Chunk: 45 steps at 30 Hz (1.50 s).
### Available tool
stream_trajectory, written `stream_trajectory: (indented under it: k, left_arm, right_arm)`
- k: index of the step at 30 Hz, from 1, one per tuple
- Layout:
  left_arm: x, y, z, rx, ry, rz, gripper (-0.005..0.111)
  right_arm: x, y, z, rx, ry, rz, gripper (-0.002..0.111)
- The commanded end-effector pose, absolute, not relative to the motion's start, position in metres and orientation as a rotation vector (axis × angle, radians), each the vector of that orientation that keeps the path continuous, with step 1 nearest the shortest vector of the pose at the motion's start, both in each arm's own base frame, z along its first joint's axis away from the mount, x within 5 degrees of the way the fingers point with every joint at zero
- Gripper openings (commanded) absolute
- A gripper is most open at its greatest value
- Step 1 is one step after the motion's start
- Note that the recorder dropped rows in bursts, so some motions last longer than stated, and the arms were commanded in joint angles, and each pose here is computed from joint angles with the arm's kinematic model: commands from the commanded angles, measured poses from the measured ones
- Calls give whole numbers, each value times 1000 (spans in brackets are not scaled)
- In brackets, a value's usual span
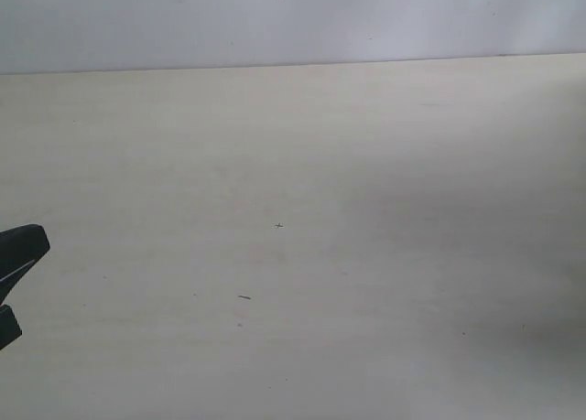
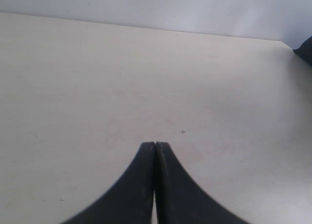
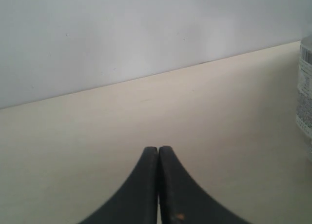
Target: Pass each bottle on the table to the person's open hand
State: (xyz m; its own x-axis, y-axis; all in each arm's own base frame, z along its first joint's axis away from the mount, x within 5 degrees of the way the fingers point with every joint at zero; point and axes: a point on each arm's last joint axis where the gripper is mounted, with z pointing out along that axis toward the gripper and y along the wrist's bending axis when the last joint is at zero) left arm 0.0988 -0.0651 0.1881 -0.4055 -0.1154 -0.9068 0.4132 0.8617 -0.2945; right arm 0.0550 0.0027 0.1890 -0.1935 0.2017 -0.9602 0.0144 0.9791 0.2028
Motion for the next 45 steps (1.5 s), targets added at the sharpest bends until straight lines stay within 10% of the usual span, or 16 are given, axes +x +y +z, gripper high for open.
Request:
stream_trajectory:
  k: [1,45]
  left_arm:
    - [98,-65,188,215,1902,-592,2]
    - [54,-14,192,134,1720,-196,2]
  right_arm:
    - [55,2,188,161,1756,155,0]
    - [55,2,188,167,1757,163,0]
